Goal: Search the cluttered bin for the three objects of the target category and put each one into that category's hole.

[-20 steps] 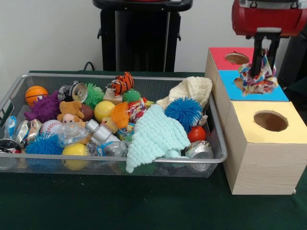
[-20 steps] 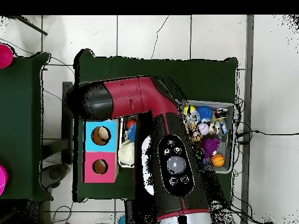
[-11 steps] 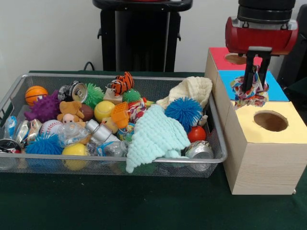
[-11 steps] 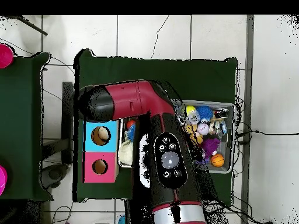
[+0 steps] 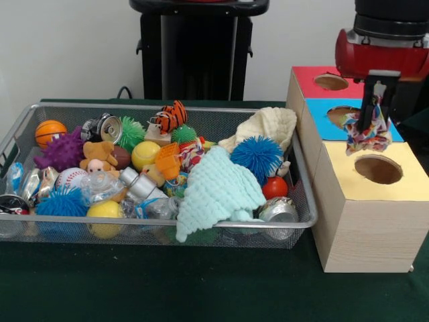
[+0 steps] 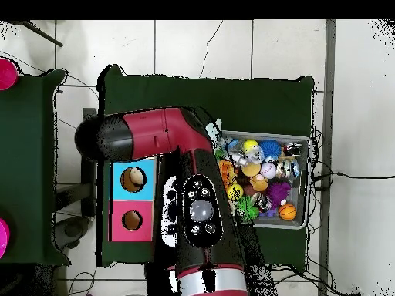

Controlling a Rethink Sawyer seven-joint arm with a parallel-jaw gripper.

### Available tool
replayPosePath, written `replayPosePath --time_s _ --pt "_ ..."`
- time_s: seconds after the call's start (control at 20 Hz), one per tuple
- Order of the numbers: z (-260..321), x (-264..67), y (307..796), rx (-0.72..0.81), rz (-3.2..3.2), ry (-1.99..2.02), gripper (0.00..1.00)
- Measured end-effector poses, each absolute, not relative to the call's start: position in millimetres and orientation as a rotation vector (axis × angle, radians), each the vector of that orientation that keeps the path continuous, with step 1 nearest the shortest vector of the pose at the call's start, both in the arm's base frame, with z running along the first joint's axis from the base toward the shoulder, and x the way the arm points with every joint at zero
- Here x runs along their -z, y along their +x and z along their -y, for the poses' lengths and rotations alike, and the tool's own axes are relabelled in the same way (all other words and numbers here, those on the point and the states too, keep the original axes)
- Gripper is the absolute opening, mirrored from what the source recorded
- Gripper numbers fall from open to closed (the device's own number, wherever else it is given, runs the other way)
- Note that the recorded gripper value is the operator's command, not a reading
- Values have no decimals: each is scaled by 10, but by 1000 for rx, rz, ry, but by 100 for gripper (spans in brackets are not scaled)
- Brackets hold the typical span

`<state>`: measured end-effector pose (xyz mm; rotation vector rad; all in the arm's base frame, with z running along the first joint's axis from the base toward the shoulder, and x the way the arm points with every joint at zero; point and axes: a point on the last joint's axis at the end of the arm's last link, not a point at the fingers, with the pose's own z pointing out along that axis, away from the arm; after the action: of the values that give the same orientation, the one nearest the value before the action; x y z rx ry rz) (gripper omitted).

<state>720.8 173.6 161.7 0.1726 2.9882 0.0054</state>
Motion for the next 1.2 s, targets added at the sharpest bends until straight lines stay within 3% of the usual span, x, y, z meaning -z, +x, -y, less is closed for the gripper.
replayPosePath --time_s 0.55,1.2 --pt "-2013 -1611 7443 -27 -2951 182 0" --pt "-1841 -1196 7557 0 -2974 236 0"
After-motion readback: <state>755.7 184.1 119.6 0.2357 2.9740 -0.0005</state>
